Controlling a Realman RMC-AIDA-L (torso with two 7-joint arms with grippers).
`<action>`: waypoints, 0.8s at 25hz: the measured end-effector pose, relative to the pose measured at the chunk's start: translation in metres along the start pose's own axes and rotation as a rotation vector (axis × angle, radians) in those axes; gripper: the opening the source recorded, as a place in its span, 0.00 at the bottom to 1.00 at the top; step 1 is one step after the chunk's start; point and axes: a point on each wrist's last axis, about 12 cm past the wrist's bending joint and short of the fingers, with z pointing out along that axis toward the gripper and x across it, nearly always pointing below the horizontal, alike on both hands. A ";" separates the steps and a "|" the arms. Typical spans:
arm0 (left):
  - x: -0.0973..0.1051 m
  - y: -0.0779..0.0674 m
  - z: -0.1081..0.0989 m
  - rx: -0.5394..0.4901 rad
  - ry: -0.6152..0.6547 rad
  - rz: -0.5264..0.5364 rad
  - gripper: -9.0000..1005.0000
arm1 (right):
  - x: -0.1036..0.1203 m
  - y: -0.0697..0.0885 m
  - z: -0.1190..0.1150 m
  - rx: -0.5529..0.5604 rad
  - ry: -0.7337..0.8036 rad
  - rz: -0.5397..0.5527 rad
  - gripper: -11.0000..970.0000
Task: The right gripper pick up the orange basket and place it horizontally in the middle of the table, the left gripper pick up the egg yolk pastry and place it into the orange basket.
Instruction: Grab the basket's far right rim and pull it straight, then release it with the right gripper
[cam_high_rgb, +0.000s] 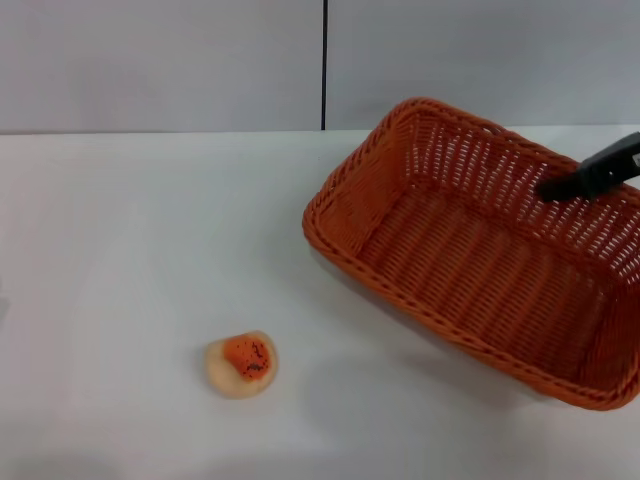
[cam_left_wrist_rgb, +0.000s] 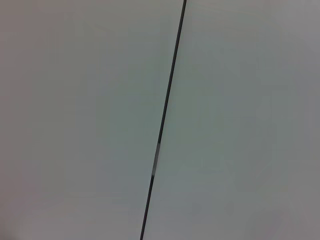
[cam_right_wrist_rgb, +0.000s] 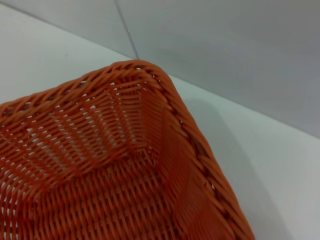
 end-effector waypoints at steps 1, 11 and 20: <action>0.000 0.000 -0.001 0.000 -0.003 0.000 0.79 | -0.007 0.004 0.000 0.003 0.004 -0.037 0.37; -0.005 0.003 -0.023 -0.015 -0.035 0.005 0.79 | -0.041 0.028 0.003 -0.029 0.018 -0.415 0.24; -0.006 -0.004 -0.041 0.009 -0.054 0.103 0.78 | -0.055 0.046 0.009 -0.073 0.057 -0.716 0.22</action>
